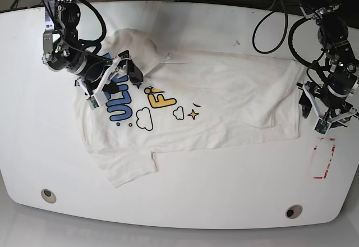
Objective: Layout the t-shirt on the table in an organized manner, then fold the t-shirt properly
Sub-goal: 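Lower the right gripper onto the shirt collar area and grasp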
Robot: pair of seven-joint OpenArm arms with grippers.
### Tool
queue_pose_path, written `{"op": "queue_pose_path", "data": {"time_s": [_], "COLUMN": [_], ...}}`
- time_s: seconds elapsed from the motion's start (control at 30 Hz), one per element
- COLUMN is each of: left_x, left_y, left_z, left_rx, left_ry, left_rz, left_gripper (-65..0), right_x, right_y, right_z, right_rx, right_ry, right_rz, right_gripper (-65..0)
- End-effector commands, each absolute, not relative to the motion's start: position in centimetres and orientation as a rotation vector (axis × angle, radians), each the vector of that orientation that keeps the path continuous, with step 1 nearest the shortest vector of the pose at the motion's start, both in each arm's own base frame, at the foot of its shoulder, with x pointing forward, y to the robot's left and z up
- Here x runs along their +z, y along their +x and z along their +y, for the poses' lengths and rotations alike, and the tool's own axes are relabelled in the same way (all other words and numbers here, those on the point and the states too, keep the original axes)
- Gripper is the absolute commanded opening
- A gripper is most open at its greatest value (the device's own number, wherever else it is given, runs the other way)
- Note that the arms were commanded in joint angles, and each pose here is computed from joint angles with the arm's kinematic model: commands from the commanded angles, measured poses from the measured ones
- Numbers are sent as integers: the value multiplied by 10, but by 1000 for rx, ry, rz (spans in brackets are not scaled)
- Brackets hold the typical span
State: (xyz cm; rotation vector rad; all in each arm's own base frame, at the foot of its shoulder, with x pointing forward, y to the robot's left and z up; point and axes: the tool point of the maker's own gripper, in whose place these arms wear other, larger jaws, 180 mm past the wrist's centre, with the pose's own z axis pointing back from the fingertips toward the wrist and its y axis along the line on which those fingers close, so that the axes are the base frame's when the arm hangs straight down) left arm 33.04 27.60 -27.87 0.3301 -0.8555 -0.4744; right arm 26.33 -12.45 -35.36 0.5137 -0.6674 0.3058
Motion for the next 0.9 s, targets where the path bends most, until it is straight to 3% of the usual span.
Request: {"op": "queue_pose_path", "data": {"time_s": [0.0,0.67,0.77,0.87], "left_x": [-263,-262,-262,-262], "left_y": [337,337,337,337], "left_z": [278,278,278,278], "left_rx": [-481,-484,-484,-484], "left_ry": [352,354,354,354], "left_rz": [-903,-903,-903,-903], "left_gripper": [-257,-257,-257,-257], "right_x": [-346,-369,-369,-369], "right_y": [267,248,248,248], "right_z": [-125,-128,-128,-128], "right_rx": [317,280,280,281], "right_ry": [516,521,521,523], "right_rz": [-696,-624,-624,-624], "right_gripper": [-142,-147,-190,-277]}}
